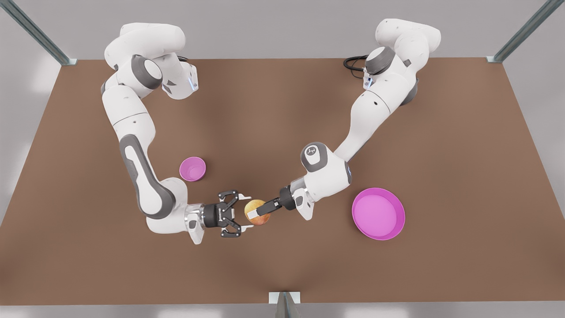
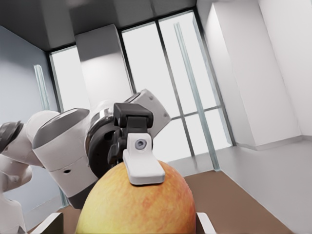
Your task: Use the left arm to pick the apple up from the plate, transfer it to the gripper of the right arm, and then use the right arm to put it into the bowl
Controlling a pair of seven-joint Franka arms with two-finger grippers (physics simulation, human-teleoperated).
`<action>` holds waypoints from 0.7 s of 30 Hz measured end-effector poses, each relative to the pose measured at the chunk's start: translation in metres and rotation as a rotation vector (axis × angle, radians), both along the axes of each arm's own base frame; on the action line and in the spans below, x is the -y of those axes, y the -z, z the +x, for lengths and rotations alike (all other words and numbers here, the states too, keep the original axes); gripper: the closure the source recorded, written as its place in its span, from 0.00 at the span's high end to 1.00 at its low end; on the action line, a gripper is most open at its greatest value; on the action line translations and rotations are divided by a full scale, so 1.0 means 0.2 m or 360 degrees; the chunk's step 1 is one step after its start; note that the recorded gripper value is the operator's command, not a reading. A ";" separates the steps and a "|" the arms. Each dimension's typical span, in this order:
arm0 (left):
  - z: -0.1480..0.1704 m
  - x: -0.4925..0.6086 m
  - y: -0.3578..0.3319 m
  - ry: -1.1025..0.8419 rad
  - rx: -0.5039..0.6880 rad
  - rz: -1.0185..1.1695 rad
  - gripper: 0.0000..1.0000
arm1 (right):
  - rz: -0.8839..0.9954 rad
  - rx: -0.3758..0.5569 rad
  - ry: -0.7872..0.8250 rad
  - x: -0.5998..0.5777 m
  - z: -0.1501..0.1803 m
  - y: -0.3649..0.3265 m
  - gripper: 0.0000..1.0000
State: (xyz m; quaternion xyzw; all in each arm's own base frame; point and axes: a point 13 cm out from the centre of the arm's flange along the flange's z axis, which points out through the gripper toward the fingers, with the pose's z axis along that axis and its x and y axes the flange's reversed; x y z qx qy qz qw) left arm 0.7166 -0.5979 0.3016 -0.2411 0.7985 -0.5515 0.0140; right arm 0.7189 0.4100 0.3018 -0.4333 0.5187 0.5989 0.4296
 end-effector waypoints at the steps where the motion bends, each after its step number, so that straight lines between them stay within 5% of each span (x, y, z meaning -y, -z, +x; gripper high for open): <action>1: 0.00 0.00 0.00 0.0000 0.0000 0.0000 0.90 | -0.0001 0.0002 0.0002 0.00 0.00 0.00 1.00; 21: 0.00 0.00 -0.01 0.0000 0.0002 -0.0002 0.90 | -0.0020 0.0018 0.0019 -0.09 -0.01 0.01 1.00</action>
